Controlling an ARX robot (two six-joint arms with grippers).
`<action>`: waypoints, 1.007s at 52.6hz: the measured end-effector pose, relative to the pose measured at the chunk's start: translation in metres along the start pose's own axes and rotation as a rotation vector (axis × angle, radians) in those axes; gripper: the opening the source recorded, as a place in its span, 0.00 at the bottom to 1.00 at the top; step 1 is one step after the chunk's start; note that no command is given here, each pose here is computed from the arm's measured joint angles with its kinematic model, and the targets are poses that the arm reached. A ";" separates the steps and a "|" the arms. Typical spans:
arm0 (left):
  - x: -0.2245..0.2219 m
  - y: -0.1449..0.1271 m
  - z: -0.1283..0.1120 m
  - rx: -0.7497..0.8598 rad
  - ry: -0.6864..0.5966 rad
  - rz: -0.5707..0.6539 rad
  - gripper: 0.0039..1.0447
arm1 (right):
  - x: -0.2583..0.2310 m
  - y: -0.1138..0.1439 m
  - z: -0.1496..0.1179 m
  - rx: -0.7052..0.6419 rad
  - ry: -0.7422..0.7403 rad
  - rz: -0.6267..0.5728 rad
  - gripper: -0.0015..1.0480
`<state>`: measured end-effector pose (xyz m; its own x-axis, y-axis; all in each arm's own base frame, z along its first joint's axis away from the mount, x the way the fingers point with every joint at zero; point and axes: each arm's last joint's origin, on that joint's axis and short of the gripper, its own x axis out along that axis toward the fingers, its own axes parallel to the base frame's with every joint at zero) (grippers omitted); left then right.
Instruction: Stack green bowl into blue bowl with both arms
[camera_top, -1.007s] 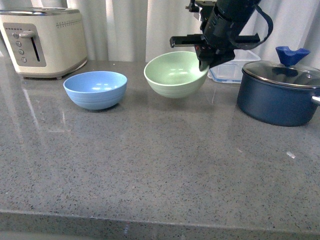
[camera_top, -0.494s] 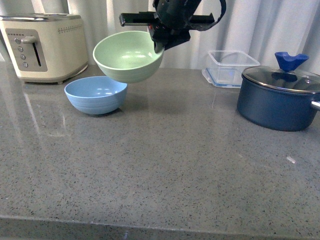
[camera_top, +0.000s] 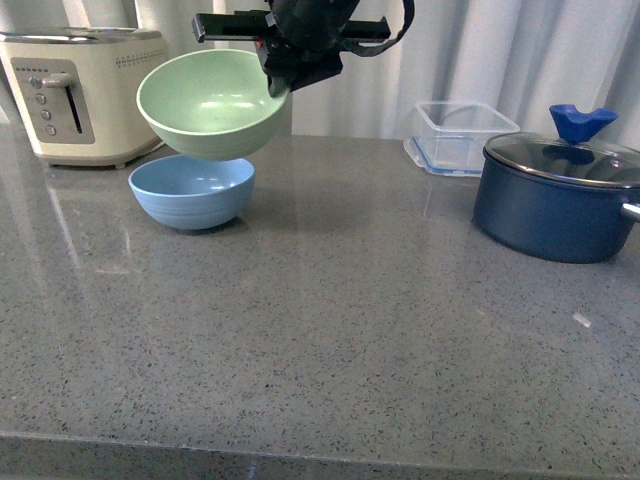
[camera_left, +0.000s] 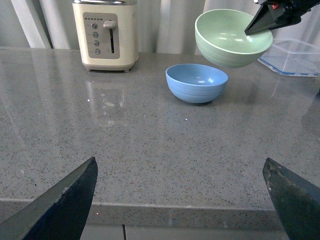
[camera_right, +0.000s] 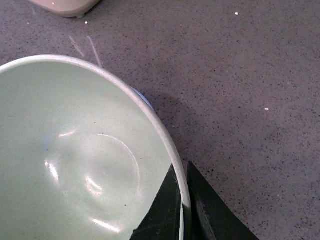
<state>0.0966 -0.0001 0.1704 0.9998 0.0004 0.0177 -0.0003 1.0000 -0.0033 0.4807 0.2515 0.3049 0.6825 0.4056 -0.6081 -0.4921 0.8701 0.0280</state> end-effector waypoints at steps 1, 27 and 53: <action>0.000 0.000 0.000 0.000 0.000 0.000 0.94 | 0.000 0.001 0.000 -0.001 -0.005 0.004 0.01; 0.000 0.000 0.000 0.000 0.000 0.000 0.94 | 0.012 0.007 -0.003 -0.050 -0.025 0.030 0.01; 0.000 0.000 0.000 0.000 0.000 0.000 0.94 | 0.018 0.017 -0.003 -0.075 -0.045 0.080 0.01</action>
<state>0.0966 -0.0001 0.1704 0.9998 0.0004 0.0177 -0.0003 1.0000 -0.0033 0.4828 0.2724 0.2917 0.6620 0.4867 -0.5700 -0.5841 0.8116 0.0147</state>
